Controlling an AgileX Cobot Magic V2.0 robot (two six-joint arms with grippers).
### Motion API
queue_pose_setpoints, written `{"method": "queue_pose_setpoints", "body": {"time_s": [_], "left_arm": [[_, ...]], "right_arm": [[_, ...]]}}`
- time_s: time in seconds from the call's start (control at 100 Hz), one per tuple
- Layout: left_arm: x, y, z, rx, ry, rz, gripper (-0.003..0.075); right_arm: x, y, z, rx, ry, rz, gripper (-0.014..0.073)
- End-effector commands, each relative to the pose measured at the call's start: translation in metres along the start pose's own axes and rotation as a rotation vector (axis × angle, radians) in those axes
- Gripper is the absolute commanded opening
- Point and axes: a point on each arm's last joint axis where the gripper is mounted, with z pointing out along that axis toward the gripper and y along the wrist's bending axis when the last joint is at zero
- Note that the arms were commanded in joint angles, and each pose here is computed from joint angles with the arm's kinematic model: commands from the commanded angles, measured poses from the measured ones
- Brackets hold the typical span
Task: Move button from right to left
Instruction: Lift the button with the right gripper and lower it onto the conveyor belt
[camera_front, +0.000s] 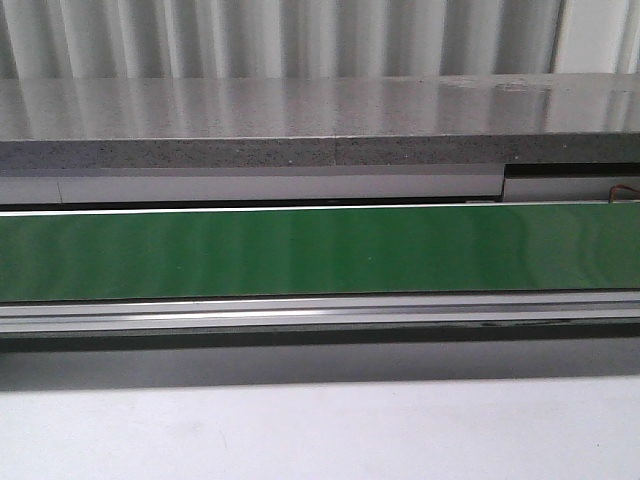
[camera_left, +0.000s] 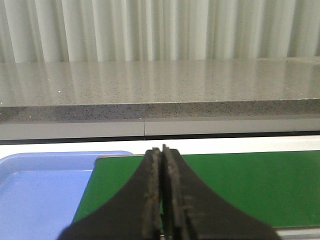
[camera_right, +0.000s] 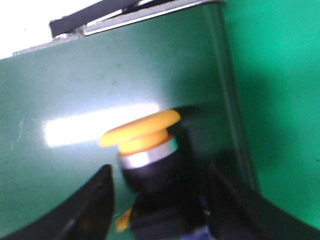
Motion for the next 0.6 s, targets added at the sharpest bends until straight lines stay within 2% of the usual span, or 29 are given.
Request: {"method": "queue_pose_setpoints", "body": {"time_s": [0.0, 0.06, 0.13, 0.29, 0.59], "left_arm": [[-0.001, -0.001, -0.002, 0.012, -0.094, -0.017, -0.0020], [-0.001, -0.001, -0.002, 0.012, -0.094, -0.017, -0.0020], [-0.001, -0.001, -0.002, 0.012, -0.094, -0.017, -0.0020], [-0.001, -0.001, -0.002, 0.012, -0.094, -0.017, -0.0020], [-0.001, -0.001, -0.002, 0.012, -0.094, -0.017, -0.0020]], "right_arm": [[-0.011, 0.004, -0.017, -0.008, -0.100, 0.001, 0.0542], [-0.011, 0.004, -0.017, -0.012, -0.107, 0.007, 0.0610], [-0.013, 0.004, -0.017, -0.013, -0.123, 0.011, 0.0647], [-0.015, 0.009, -0.029, -0.021, -0.175, -0.001, 0.0647], [-0.009, 0.045, -0.091, -0.070, -0.394, -0.175, 0.0647]]}}
